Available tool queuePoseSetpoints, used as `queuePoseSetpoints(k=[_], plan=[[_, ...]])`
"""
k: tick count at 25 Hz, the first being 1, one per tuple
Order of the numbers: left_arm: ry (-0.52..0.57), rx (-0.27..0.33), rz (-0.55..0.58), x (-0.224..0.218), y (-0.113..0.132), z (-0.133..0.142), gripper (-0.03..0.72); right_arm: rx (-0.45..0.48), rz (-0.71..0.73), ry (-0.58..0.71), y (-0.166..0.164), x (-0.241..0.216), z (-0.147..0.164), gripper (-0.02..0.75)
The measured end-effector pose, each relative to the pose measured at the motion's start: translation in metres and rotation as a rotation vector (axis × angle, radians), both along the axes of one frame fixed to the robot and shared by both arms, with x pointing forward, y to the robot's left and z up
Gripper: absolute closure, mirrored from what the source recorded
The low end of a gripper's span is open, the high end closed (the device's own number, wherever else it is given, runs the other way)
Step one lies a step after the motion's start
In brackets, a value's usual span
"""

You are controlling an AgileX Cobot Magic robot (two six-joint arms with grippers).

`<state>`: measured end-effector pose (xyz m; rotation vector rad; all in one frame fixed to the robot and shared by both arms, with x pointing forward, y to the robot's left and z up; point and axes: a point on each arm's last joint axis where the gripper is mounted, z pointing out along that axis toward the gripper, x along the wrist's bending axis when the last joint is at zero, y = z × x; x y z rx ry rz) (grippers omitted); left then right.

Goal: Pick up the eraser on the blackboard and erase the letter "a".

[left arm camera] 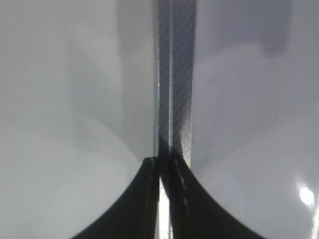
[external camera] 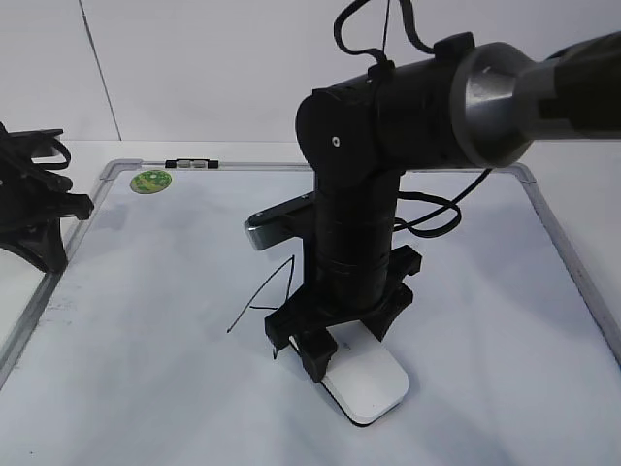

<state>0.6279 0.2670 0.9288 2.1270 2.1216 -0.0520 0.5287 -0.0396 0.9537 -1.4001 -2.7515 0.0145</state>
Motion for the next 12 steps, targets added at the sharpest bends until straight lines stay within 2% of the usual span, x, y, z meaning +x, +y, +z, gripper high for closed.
queuePoseSetpoints(k=[8, 12], plan=[[0.000, 0.000, 0.000, 0.000, 0.000, 0.000, 0.654, -0.061, -0.016, -0.039, -0.003, 0.002, 0.009, 0.173], [0.000, 0.000, 0.000, 0.000, 0.000, 0.000, 0.654, -0.072, -0.043, -0.187, -0.010, 0.009, 0.049, 0.173]])
